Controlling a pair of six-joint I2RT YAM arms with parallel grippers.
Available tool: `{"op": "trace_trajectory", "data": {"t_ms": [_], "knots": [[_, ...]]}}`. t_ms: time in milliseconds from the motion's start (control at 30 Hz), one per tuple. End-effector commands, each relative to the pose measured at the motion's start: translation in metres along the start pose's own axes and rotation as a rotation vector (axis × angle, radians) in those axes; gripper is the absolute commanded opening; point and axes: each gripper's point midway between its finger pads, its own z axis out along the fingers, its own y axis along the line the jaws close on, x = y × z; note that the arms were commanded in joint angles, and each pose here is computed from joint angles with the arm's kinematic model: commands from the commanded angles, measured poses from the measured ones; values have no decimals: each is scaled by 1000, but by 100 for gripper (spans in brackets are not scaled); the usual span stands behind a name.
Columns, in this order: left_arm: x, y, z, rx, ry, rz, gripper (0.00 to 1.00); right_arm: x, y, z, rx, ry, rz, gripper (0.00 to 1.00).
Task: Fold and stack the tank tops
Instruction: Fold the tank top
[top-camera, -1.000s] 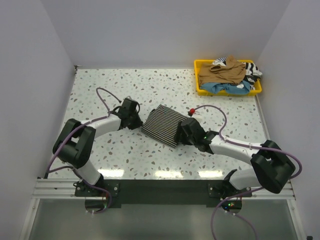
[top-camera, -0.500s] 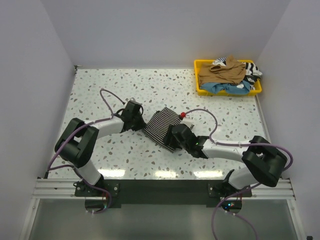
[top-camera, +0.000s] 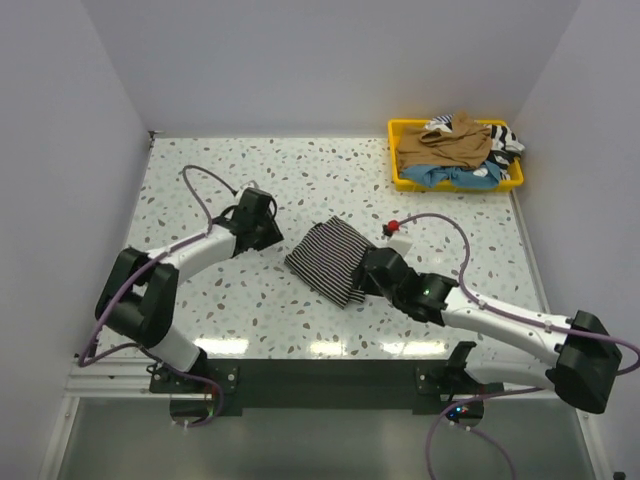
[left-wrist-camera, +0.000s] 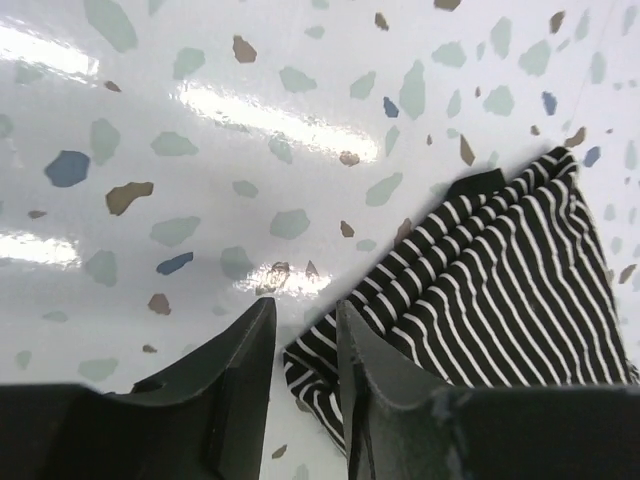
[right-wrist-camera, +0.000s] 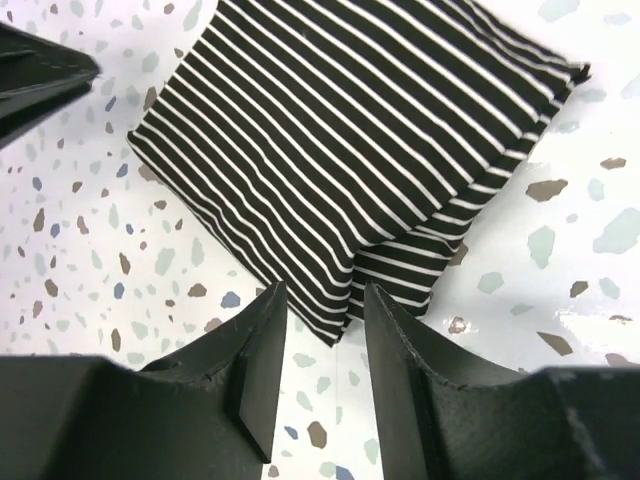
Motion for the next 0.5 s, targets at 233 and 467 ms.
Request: {"op": "trace_trajectory", "data": {"t_ms": [233,467], "knots": [[37,-51,-42,159,6,10,29,-22,20,52,140,56,-434,14],[61,-38,-2,98,76,18,27,34,-23,65,198,199,-421,4]]}}
